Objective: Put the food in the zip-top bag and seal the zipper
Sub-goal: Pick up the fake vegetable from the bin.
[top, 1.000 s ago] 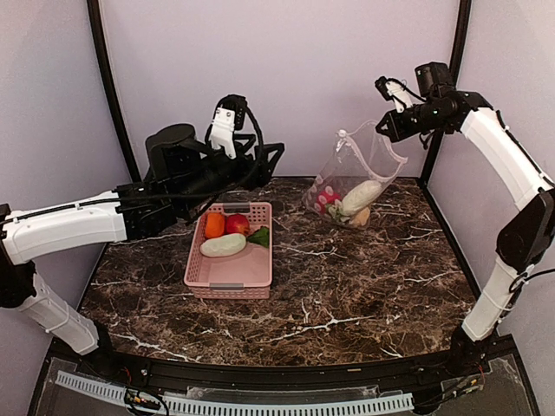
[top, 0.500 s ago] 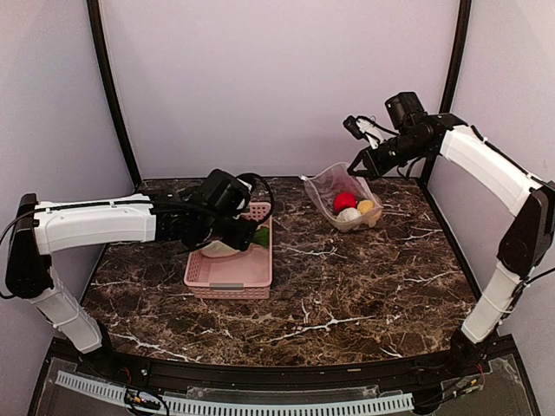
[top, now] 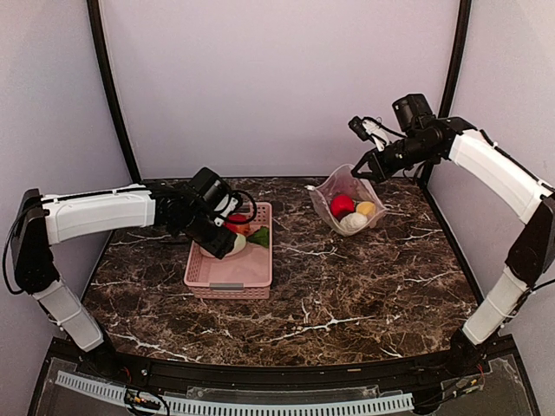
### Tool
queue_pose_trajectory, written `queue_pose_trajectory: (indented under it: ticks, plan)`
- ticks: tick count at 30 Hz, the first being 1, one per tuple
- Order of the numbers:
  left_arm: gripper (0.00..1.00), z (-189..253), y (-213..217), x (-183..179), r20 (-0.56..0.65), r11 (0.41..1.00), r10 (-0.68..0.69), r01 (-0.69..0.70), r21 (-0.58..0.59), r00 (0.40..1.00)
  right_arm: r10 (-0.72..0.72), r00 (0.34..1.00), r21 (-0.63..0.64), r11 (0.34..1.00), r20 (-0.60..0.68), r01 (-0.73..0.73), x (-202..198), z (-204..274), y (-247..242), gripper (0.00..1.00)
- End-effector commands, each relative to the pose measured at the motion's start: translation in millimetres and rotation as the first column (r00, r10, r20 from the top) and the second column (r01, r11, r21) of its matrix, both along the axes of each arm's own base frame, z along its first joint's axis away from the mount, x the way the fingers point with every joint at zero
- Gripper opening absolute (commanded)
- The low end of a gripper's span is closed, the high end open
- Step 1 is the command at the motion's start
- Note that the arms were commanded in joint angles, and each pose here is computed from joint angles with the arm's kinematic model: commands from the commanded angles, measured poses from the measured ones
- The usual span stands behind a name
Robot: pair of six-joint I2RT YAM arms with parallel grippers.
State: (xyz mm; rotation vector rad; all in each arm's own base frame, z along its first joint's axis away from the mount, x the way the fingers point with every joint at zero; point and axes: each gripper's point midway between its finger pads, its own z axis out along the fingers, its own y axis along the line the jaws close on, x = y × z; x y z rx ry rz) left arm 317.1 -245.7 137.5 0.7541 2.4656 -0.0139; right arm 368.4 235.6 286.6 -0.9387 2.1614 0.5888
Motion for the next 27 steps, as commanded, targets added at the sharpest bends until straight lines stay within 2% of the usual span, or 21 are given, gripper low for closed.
queue_pose_trajectory:
  ticks: [1,6,11,19,27]
  plan:
    - [0.68,-13.8,2.8,-5.7,-0.085,0.99,-0.136,0.14,0.036,0.987,0.031,0.999,0.048,0.998,0.042,-0.033,-5.0,17.1,4.7,0.0]
    - [0.68,-18.5,-0.6,-5.1,-0.101,0.969,-0.233,0.24,0.059,0.967,0.032,0.998,0.047,0.998,0.057,-0.035,-7.6,22.1,2.8,0.0]
    - [0.67,-26.8,10.8,5.1,-0.114,0.934,-0.282,0.3,0.195,0.953,0.03,0.997,0.04,0.999,0.074,-0.033,-9.9,23.8,0.3,0.0]
    - [0.67,-37.5,22.8,32.6,-0.103,0.909,-0.282,0.3,0.29,0.954,0.026,0.996,0.031,0.999,0.085,-0.029,-11.0,25.1,-2.2,0.0]
    - [0.65,-63.0,33.2,40.6,-0.155,0.882,-0.251,0.292,0.37,0.955,0.025,0.996,0.027,0.999,0.082,-0.027,-10.6,23.3,-2.5,0.0]
